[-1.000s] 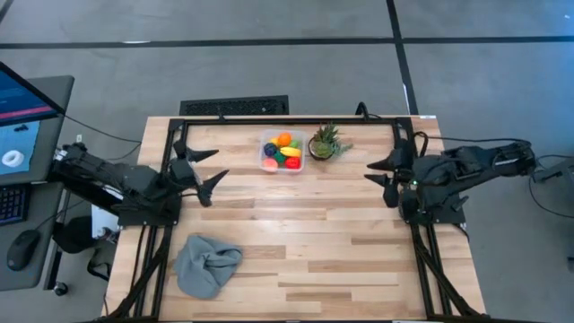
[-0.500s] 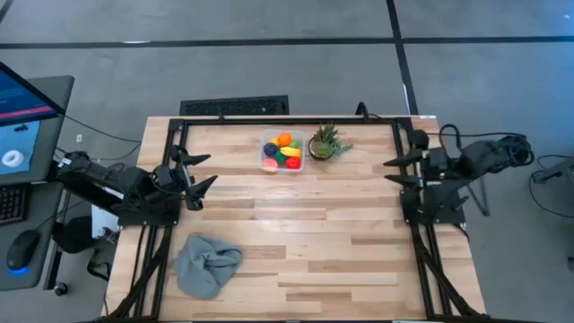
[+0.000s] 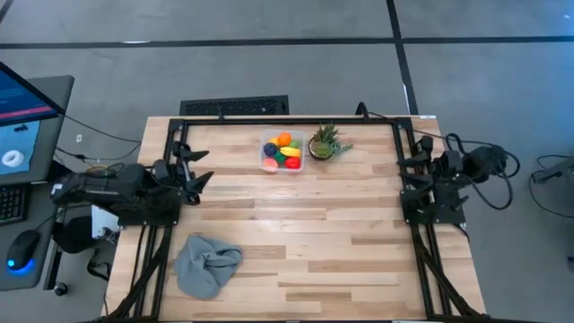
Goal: Pick and placing Produce into tupperware
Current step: Return to Home Position
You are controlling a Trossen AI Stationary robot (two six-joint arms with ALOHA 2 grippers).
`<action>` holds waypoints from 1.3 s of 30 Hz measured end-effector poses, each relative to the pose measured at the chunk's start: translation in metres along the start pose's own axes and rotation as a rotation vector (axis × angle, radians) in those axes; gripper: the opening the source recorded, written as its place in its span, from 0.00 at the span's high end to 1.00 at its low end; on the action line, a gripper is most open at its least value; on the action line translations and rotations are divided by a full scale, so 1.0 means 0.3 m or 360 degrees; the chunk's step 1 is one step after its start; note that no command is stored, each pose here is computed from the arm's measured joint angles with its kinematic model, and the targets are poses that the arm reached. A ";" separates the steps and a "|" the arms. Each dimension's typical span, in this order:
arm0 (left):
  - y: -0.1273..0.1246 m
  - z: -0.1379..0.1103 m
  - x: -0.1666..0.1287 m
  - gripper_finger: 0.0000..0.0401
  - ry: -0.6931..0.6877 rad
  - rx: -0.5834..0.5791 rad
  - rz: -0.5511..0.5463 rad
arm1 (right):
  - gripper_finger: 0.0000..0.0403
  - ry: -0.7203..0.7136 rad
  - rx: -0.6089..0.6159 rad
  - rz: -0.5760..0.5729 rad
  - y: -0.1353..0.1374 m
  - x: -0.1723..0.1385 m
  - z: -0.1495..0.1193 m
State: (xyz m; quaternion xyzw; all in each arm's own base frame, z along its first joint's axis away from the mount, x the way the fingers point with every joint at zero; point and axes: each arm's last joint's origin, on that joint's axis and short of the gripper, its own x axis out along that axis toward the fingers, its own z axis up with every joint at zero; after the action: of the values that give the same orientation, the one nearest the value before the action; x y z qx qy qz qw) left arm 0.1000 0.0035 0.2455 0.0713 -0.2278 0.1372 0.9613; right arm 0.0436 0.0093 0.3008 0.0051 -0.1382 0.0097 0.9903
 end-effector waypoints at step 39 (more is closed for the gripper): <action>0.032 -0.113 -0.036 0.29 0.0053 -0.0107 0.0114 | 0.58 0.0046 0.0201 -0.0089 -0.005 0.049 -0.254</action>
State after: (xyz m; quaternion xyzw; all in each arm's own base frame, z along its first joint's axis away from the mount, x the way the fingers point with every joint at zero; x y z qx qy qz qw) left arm 0.1020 0.0169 0.2112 0.0286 -0.2186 0.1650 0.9613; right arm 0.0787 0.0091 0.2316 0.0713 -0.1228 -0.0091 0.9898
